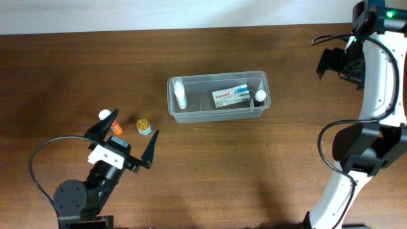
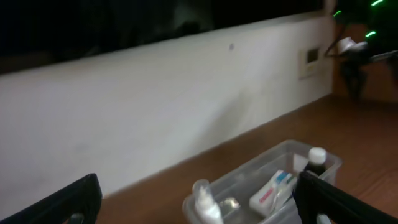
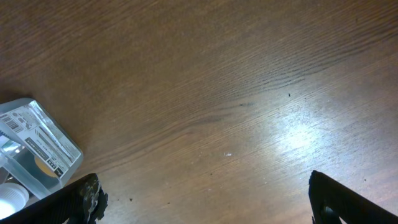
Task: Pack container
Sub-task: 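Move the left gripper forward over the gold-lidded Tiger Balm jar, then lower the left gripper onto the Tiger Balm jar and close on it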
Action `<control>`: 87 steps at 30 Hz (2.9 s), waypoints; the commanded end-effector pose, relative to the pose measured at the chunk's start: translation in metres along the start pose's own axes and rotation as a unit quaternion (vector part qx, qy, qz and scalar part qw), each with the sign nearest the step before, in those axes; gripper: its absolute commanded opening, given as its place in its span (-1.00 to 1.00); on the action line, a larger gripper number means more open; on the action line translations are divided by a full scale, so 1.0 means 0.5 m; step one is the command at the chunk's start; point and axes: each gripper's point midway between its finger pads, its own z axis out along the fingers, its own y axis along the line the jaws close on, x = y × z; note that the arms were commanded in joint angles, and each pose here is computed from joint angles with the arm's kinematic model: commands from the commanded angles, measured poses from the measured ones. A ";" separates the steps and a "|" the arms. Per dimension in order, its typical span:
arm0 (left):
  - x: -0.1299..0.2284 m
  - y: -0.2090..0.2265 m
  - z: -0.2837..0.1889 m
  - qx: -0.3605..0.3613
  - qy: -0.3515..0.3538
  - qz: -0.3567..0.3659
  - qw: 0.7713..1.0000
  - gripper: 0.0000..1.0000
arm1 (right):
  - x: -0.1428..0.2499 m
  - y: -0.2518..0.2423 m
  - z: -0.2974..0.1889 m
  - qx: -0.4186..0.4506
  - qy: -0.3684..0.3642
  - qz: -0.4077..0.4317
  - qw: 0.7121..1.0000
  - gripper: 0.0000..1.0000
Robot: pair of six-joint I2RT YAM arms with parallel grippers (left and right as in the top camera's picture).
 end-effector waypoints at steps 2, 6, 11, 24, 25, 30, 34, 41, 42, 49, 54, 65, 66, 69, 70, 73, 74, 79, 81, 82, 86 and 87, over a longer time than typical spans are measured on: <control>-0.046 -0.034 -0.004 0.055 -0.026 0.021 0.998 0.99 | -0.002 -0.010 -0.002 0.007 -0.003 0.007 1.000 0.97; -0.065 -0.026 0.009 0.061 -0.002 0.005 0.998 0.99 | -0.002 -0.010 -0.002 0.007 -0.003 0.007 1.000 0.97; -0.059 0.007 0.048 0.066 0.113 -0.037 0.991 0.99 | -0.002 -0.010 -0.002 0.007 -0.003 0.007 1.000 0.97; 0.084 0.105 0.110 0.014 0.409 -0.111 0.906 0.99 | -0.002 -0.010 -0.002 0.007 -0.003 0.007 1.000 0.97; 0.092 0.107 0.117 0.016 0.414 -0.116 0.903 0.99 | -0.002 -0.010 -0.002 0.007 -0.003 0.007 1.000 0.97; 0.123 0.092 0.137 0.033 0.425 -0.165 0.889 0.99 | -0.002 -0.010 -0.002 0.007 -0.003 0.007 1.000 0.97; 0.144 0.086 0.138 0.036 0.441 -0.177 0.879 0.99 | -0.002 -0.010 -0.002 0.007 -0.003 0.007 1.000 0.97; 0.236 0.040 0.148 0.055 0.515 -0.181 0.836 0.99 | -0.002 -0.010 -0.002 0.007 -0.003 0.007 1.000 0.97; 0.253 0.042 0.149 0.039 0.530 -0.182 0.827 0.99 | -0.002 -0.010 -0.002 0.007 -0.003 0.007 1.000 0.96; 0.332 0.082 0.132 -0.082 0.591 -0.205 0.776 0.99 | -0.002 -0.010 -0.002 0.007 -0.003 0.007 1.000 0.97; 0.356 0.073 0.135 -0.083 0.602 -0.222 0.763 0.99 | -0.002 -0.010 -0.002 0.007 -0.003 0.007 1.000 0.97; 0.384 0.046 0.129 -0.058 0.623 -0.242 0.741 0.99 | -0.002 -0.010 -0.002 0.007 -0.003 0.007 1.000 0.97; 0.388 0.044 0.126 -0.058 0.628 -0.243 0.737 0.99 | -0.002 -0.010 -0.002 0.007 -0.003 0.007 1.000 0.97; 0.406 0.038 0.118 -0.061 0.642 -0.252 0.722 0.99 | -0.002 -0.010 -0.002 0.007 -0.003 0.007 1.000 0.97; 0.413 0.037 0.118 -0.061 0.646 -0.252 0.718 0.99 | -0.002 -0.010 -0.002 0.007 -0.003 0.007 1.000 0.97; 0.441 0.032 0.115 -0.061 0.660 -0.258 0.703 0.99 | -0.002 -0.010 -0.002 0.007 -0.003 0.007 1.000 0.96; 0.448 0.031 0.114 -0.063 0.664 -0.260 0.698 0.99 | -0.002 -0.010 -0.002 0.007 -0.003 0.007 1.000 0.97; 0.480 0.027 0.108 -0.066 0.681 -0.260 0.682 0.99 | -0.002 -0.010 -0.002 0.007 -0.003 0.007 1.000 0.97; 0.492 0.032 0.104 -0.075 0.687 -0.256 0.676 0.99 | -0.002 -0.010 -0.002 0.007 -0.003 0.007 1.000 0.97; 0.501 0.039 0.102 -0.087 0.691 -0.251 0.672 0.99 | -0.002 -0.010 -0.002 0.007 -0.003 0.007 1.000 0.97; 0.521 0.050 0.101 -0.108 0.696 -0.246 0.666 0.99 | -0.002 -0.010 -0.002 0.007 -0.003 0.007 1.000 0.97; 0.523 0.050 0.101 -0.108 0.696 -0.246 0.665 0.99 | -0.002 -0.010 -0.002 0.007 -0.003 0.007 1.000 0.97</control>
